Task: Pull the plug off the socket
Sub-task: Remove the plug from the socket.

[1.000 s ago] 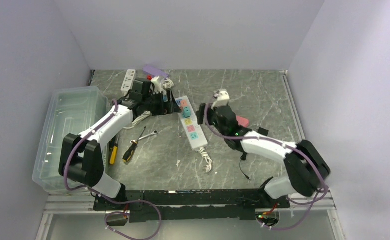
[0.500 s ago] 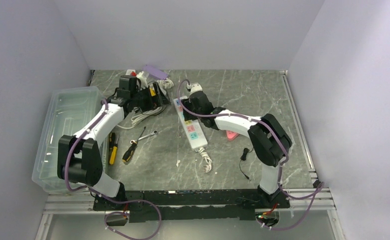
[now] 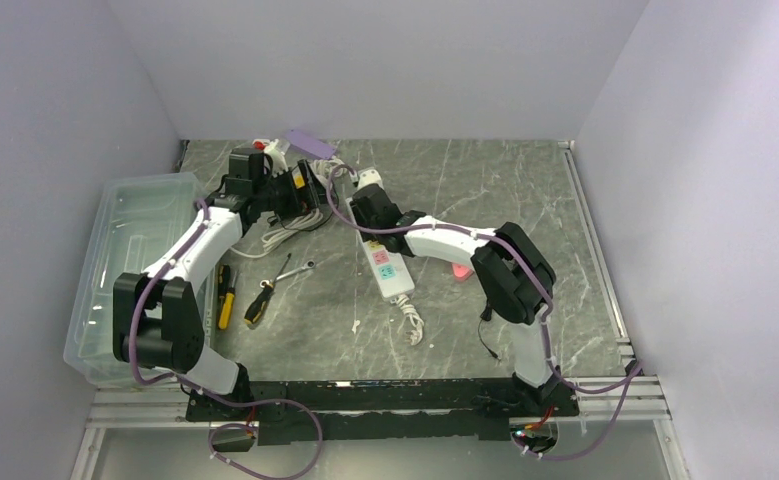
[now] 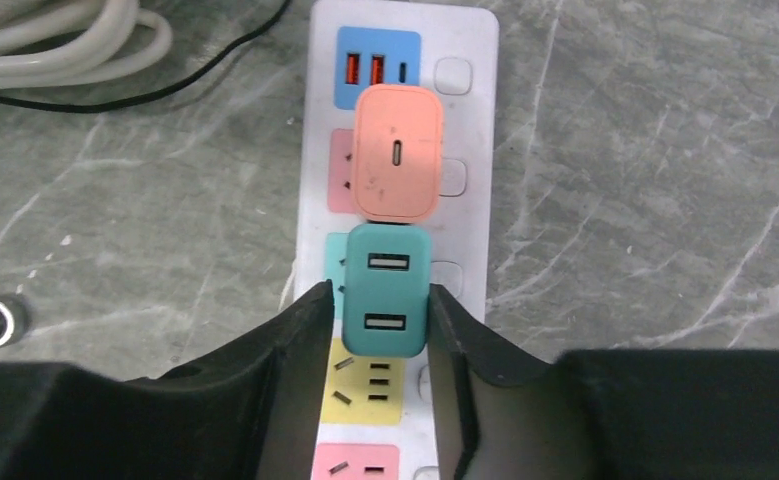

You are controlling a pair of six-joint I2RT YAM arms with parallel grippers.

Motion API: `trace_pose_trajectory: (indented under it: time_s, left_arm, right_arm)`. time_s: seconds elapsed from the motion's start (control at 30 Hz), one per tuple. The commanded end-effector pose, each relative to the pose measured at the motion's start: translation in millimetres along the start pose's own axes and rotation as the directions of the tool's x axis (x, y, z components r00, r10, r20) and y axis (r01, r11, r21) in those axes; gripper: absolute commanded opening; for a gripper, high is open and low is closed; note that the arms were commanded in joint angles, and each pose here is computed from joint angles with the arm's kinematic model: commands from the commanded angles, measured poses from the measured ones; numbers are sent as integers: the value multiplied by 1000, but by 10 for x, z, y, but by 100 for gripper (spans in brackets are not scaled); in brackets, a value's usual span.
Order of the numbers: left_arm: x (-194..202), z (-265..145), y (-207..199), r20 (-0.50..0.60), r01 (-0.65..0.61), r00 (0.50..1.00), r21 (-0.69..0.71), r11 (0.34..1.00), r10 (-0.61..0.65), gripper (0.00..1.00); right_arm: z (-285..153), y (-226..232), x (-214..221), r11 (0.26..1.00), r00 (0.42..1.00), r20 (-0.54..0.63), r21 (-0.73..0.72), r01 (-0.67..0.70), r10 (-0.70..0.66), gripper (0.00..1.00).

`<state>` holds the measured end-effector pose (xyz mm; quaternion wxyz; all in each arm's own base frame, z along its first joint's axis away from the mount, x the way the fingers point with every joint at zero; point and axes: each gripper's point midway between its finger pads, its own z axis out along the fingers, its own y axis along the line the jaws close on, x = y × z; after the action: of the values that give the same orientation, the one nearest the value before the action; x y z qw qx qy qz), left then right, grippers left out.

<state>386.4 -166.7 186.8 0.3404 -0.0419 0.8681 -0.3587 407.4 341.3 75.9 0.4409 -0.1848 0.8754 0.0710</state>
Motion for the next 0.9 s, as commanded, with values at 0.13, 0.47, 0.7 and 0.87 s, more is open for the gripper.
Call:
trace_pose_trajectory:
  time_s: [0.13,0.47,0.7,0.87]
  left_arm:
    - [-69,-63,-131,25,-15,1000,61,998,13,93]
    - [187,200,-22,-76,72,995,90,993,-66,92]
    - [606,497,-44,-206,59,978,77,995,-42,89]
    - [809,701,56,-281,51,959,44,998,-36,79]
  right_arm:
    - [2,-59,-139,999,999,46,29,22,-24,12]
    - [-511,-214,70,997,990,117,-18,-72,74,0]
    - [-847,-84,401,991,986,128,-88,-97,108,0]
    - [-1025,-35,555,996,978,197,-58,-61,71,0]
